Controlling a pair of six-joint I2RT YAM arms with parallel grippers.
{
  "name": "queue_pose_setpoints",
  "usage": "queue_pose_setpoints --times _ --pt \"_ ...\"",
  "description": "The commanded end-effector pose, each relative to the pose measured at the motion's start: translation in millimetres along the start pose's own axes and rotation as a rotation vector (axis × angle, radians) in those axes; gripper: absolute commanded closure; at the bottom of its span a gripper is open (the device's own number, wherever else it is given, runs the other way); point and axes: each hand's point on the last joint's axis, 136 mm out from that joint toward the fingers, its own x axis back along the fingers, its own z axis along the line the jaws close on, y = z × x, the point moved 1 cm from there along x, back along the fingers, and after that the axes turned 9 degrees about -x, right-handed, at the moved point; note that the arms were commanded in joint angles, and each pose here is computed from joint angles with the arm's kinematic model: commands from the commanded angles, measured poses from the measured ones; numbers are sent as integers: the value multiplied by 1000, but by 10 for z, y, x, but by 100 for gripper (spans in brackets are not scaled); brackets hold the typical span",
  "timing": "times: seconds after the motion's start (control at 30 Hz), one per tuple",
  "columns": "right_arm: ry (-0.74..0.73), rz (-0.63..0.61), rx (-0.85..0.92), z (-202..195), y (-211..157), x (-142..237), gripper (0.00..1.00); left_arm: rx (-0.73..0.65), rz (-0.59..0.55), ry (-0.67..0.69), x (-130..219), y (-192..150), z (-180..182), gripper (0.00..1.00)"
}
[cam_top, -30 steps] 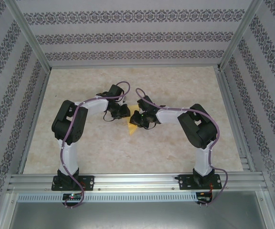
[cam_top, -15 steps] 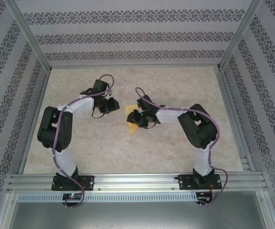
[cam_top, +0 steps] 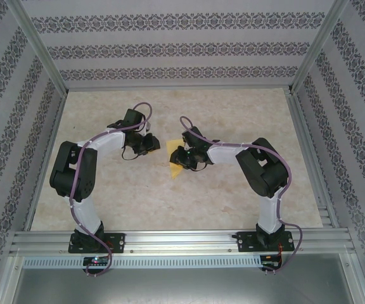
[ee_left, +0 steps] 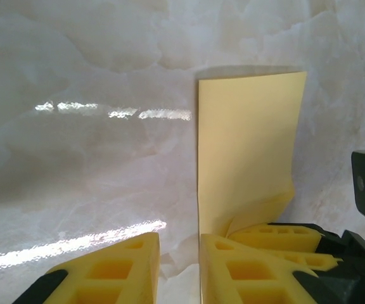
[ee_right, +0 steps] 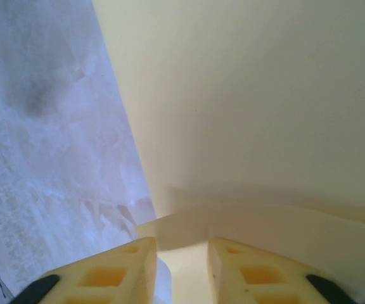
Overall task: Fold a paper plane with a square sheet of paper (pick it up from the middle)
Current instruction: Third fold the triangle at the center of the table.
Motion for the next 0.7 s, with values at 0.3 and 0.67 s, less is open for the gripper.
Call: queue_pose_setpoints --times 0.3,0.67 --pt "-130 12 -35 -445 -67 -87 94 -76 58 -101 -136 -223 -346 84" --pt "-144 17 -34 -484 -74 -86 98 -94 148 -114 -413 -483 -450 97"
